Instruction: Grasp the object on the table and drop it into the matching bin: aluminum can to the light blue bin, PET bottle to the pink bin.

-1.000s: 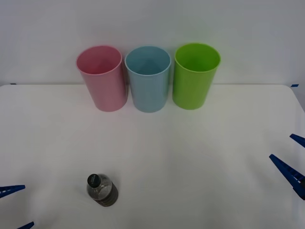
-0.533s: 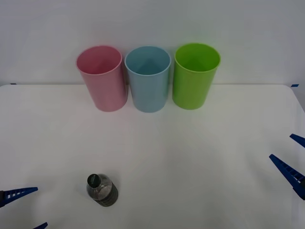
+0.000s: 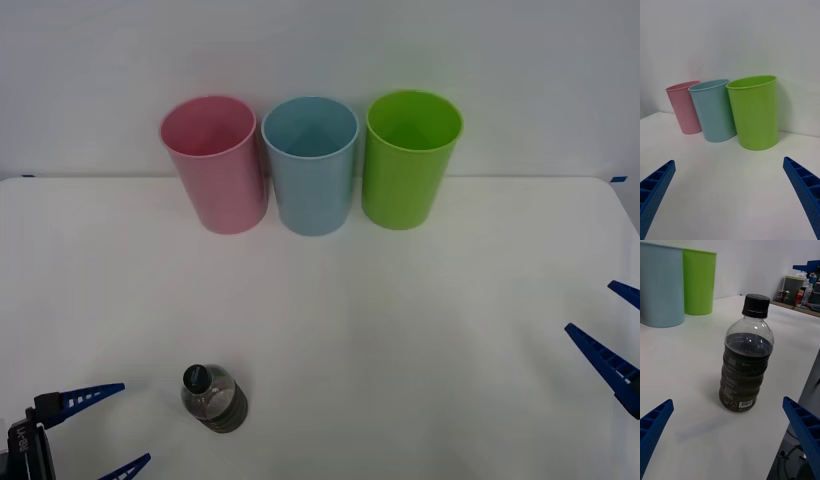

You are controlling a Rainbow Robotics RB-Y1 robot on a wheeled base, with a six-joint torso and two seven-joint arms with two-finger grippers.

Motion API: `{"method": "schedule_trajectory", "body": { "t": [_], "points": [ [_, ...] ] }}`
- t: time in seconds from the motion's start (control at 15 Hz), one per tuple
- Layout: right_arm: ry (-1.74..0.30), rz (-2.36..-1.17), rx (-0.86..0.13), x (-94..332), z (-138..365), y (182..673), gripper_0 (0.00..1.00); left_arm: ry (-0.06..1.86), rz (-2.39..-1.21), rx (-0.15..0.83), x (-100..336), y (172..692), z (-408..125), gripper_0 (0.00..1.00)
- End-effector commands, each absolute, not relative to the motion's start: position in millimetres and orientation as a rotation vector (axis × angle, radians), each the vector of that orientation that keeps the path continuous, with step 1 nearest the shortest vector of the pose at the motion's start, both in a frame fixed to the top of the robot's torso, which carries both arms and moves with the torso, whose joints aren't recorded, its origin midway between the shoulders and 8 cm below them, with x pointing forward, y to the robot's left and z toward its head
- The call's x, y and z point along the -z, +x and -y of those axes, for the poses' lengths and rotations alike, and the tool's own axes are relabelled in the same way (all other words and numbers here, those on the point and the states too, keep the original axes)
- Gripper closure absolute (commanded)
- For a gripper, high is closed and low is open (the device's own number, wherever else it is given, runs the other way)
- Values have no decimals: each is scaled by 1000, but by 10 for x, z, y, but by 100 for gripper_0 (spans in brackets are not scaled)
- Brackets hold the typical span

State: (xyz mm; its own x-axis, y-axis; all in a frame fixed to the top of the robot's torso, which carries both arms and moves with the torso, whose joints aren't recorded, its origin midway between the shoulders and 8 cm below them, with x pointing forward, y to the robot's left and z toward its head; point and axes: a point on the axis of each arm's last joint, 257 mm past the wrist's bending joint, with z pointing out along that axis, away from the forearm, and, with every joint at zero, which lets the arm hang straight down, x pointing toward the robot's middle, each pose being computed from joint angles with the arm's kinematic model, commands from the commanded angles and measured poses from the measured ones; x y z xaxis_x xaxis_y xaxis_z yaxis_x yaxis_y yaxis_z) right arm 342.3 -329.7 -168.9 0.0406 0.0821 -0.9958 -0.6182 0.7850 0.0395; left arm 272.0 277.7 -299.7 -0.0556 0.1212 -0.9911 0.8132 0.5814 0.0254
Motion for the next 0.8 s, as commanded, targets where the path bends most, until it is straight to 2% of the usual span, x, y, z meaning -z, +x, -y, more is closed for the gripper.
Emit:
{"method": "schedule_trajectory", "body": {
  "t": [0.07, 0.8],
  "points": [
    [-465, -1441, -567, 1689, 3297, 3423, 0, 831, -1538, 678, 3041, 2773, -2675, 0],
    [-465, -1441, -567, 1689, 3297, 3423, 0, 863, -1479, 688, 3136, 2948, -2187, 0]
  ]
}}
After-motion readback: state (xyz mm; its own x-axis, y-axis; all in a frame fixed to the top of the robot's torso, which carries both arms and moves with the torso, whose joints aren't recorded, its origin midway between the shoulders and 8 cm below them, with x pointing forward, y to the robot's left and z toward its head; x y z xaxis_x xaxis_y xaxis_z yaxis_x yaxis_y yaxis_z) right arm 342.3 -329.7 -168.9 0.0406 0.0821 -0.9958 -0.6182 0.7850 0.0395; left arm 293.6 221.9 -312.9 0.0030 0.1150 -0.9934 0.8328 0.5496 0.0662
